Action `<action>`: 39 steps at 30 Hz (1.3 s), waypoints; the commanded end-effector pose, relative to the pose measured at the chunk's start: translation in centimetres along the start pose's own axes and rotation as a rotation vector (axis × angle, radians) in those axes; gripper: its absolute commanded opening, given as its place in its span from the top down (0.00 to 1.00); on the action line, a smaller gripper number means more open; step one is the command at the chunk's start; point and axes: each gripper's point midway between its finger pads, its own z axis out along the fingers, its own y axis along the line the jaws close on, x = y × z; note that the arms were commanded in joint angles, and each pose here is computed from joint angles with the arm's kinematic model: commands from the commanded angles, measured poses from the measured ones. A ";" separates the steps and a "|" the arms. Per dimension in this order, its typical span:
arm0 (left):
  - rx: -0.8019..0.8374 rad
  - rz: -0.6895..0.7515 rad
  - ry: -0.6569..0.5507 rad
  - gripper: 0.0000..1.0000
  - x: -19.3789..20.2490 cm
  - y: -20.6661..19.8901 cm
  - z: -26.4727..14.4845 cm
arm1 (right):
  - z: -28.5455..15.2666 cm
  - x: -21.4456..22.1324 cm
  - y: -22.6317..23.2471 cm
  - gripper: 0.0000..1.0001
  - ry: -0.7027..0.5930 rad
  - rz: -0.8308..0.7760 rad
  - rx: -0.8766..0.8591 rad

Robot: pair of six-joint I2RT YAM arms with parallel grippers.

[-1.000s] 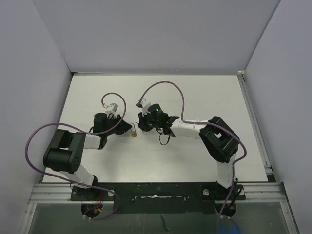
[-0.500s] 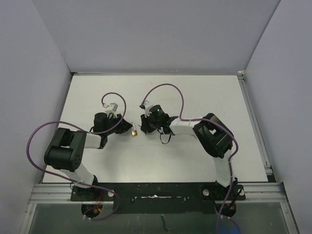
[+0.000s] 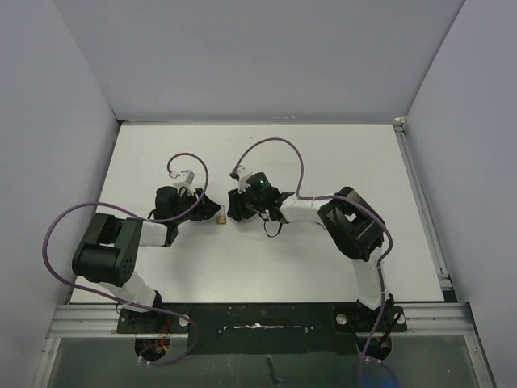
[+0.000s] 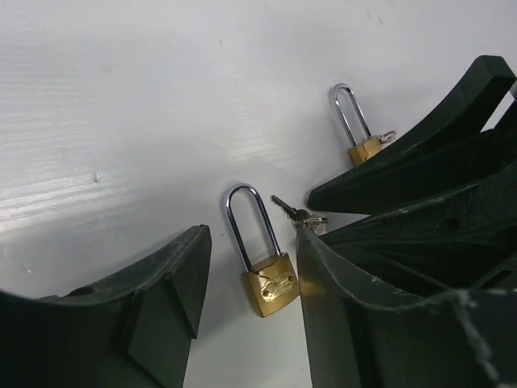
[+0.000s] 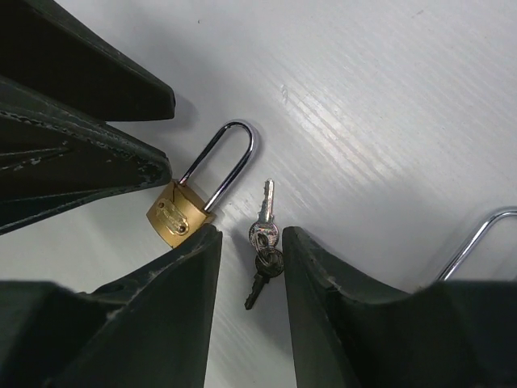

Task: Lock with the key
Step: Place the lock at the center of the board, then reset both arms

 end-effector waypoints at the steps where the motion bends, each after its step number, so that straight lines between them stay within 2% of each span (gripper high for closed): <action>1: 0.027 0.066 -0.114 0.54 -4.0 -1.7 -0.6 | -1.6 -5.4 1.6 0.61 -0.121 -0.052 -0.046; 3: 0.024 0.075 -0.129 0.48 -4.5 -1.9 -1.0 | -2.5 -6.3 1.8 0.58 -0.138 -0.067 -0.040; 5: 0.018 0.086 -0.142 0.34 -5.0 -2.2 -1.5 | -3.7 -7.5 1.6 0.56 -0.162 -0.080 -0.018; 6: 0.011 0.092 -0.149 0.15 -5.3 -2.2 -1.7 | -4.5 -8.2 1.5 0.53 -0.177 -0.083 -0.008; 7: 0.005 0.098 -0.157 0.04 -5.6 -2.3 -2.0 | -5.4 -8.8 1.3 0.49 -0.191 -0.083 0.003; 8: -0.003 0.101 -0.162 0.02 -5.7 -2.3 -2.3 | -6.2 -9.3 1.1 0.44 -0.203 -0.082 0.015; 11: -0.033 0.116 -0.192 0.02 -6.6 -2.5 -3.2 | -8.9 -10.6 -0.3 0.28 -0.216 -0.064 0.072; 15: -0.118 0.126 -0.224 0.02 -7.7 -1.9 -4.6 | -12.5 -11.0 -4.1 0.19 -0.230 0.000 0.174; 17: -0.168 0.147 -0.230 0.02 -8.1 -1.4 -5.5 | -14.8 -10.7 -6.5 0.13 -0.257 0.062 0.224; 20: -0.239 0.180 -0.234 0.02 -8.6 -0.9 -6.8 | -18.7 -10.2 -11.1 0.08 -0.319 0.165 0.328; 22: -0.279 0.194 -0.241 0.02 -9.1 -0.7 -7.7 | -21.3 -9.6 -13.4 0.00 -0.360 0.209 0.432; 25: -0.322 0.198 -0.271 0.02 -9.9 -0.5 -8.9 | -24.6 -8.4 -16.0 0.02 -0.380 0.250 0.605; 31: -0.381 0.153 -0.373 0.02 -11.5 -0.3 -10.7 | -31.2 -4.6 -20.9 0.02 -0.301 0.361 0.994; 39: -0.462 0.138 -0.442 0.02 -11.9 0.9 -12.4 | -39.1 -0.7 -25.6 0.02 -0.422 0.587 1.192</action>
